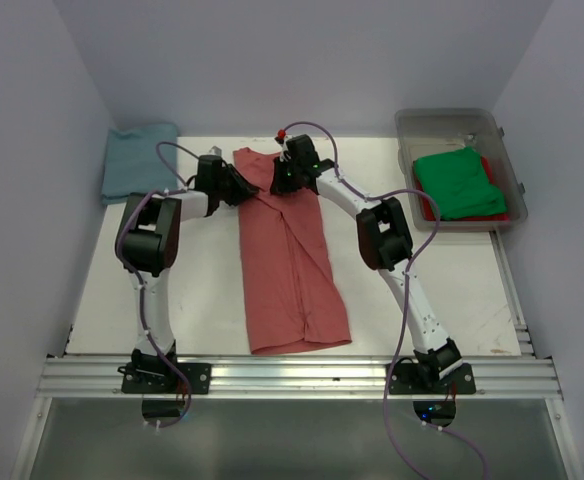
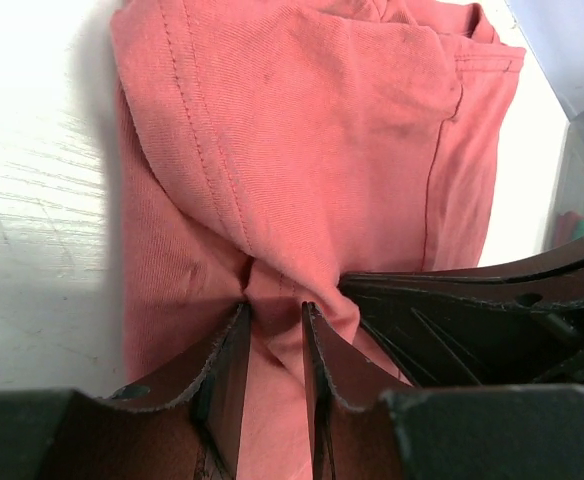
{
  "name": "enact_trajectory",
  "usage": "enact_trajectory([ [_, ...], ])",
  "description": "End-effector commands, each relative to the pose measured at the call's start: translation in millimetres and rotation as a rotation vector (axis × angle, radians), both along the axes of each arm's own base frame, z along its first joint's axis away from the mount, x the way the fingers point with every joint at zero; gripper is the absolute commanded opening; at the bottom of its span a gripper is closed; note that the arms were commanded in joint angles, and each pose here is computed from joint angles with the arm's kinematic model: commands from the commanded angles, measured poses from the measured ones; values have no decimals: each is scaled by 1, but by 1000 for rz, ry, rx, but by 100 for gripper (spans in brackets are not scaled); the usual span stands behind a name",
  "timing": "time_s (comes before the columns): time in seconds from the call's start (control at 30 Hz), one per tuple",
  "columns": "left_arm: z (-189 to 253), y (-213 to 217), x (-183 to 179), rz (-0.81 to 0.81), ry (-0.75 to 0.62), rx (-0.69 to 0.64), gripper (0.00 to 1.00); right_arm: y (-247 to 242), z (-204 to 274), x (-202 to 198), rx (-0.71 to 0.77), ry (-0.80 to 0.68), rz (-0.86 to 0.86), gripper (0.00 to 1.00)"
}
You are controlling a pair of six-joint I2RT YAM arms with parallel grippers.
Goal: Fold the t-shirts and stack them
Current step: Rotate the tshirt 90 degrees
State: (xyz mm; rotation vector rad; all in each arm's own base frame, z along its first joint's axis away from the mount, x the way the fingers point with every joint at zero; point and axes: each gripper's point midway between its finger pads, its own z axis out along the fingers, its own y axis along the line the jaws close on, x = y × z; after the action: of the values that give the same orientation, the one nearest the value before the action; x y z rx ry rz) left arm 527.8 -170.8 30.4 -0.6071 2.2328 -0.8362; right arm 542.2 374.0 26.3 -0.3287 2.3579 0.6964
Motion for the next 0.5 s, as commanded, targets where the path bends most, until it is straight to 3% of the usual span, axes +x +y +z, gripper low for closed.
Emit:
enact_trajectory([
  [0.0,14,-7,12,-6,-64,-61,31,-35,-42,-17,-140,107,-24,0],
  [0.23,27,-15,18,-17,-122,-131,27,-37,-46,-18,-143,114,-22,0],
  [0.33,26,-19,21,-27,-121,-153,19,-38,-48,-18,-147,114,-22,0],
  [0.47,21,-20,24,-36,-112,-150,0,-40,-49,-19,-150,118,-24,0],
])
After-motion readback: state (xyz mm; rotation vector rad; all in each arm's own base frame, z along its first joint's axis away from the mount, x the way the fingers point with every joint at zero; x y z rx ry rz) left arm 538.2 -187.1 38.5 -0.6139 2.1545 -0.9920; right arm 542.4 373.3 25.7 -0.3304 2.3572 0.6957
